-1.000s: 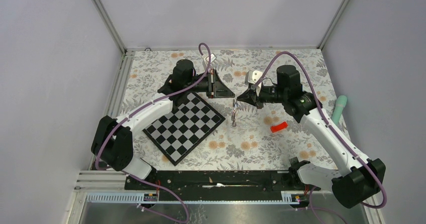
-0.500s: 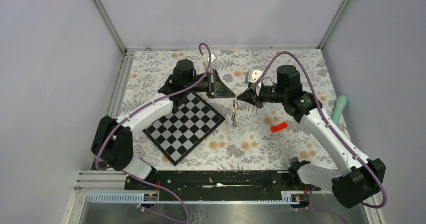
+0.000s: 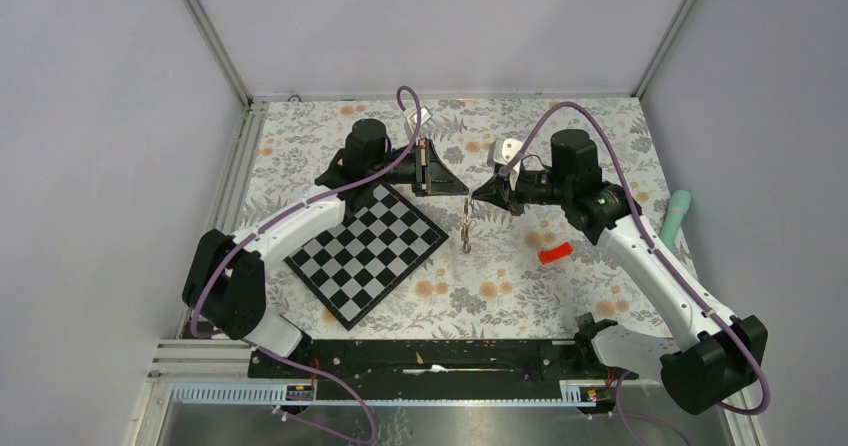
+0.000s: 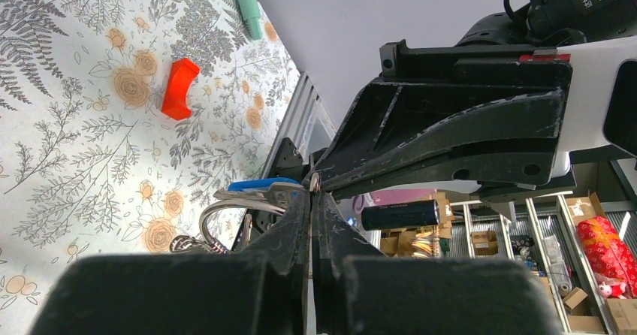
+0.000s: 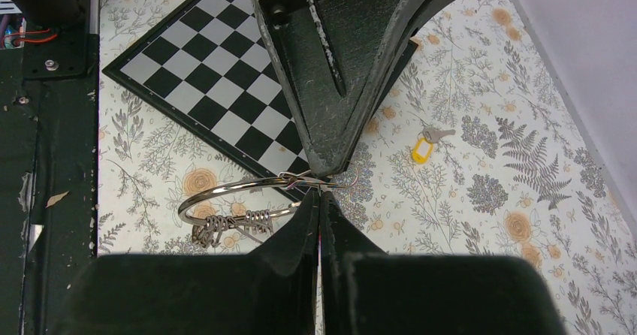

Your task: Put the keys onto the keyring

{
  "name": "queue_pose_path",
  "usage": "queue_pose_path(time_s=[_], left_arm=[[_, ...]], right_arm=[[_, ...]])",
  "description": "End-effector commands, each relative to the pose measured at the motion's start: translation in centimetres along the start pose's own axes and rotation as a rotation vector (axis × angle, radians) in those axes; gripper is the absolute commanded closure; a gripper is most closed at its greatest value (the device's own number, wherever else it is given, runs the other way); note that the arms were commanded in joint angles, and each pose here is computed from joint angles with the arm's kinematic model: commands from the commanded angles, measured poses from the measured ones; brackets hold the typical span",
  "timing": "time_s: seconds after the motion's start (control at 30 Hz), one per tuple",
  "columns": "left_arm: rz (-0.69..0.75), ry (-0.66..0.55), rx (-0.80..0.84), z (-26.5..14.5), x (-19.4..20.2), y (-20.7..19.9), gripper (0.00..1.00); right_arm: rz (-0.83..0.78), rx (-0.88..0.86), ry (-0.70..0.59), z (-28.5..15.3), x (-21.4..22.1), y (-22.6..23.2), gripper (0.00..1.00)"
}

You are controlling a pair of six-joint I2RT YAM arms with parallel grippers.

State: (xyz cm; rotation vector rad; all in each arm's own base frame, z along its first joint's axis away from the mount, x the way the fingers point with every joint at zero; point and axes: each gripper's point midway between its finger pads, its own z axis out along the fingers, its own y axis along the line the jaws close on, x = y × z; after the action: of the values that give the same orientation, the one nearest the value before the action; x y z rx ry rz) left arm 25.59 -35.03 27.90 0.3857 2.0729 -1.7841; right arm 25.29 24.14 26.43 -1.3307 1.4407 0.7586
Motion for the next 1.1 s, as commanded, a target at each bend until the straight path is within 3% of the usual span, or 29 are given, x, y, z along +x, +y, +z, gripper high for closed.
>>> queue_pose_path(time_s=[0.0,1.07], left_arm=[[0.042,-0.006,0.045,0.17,-0.22,-1.04,1.0],[0.044,0.025,0.047,0.98,0.73,-0.84,1.0]], right_arm=[[-0.039,0.025,-0.04,-0.2,-1.75,-0.5,1.0],[-0.019,0.034,-0.053,-0.05,-2.19,-0.78,1.0]])
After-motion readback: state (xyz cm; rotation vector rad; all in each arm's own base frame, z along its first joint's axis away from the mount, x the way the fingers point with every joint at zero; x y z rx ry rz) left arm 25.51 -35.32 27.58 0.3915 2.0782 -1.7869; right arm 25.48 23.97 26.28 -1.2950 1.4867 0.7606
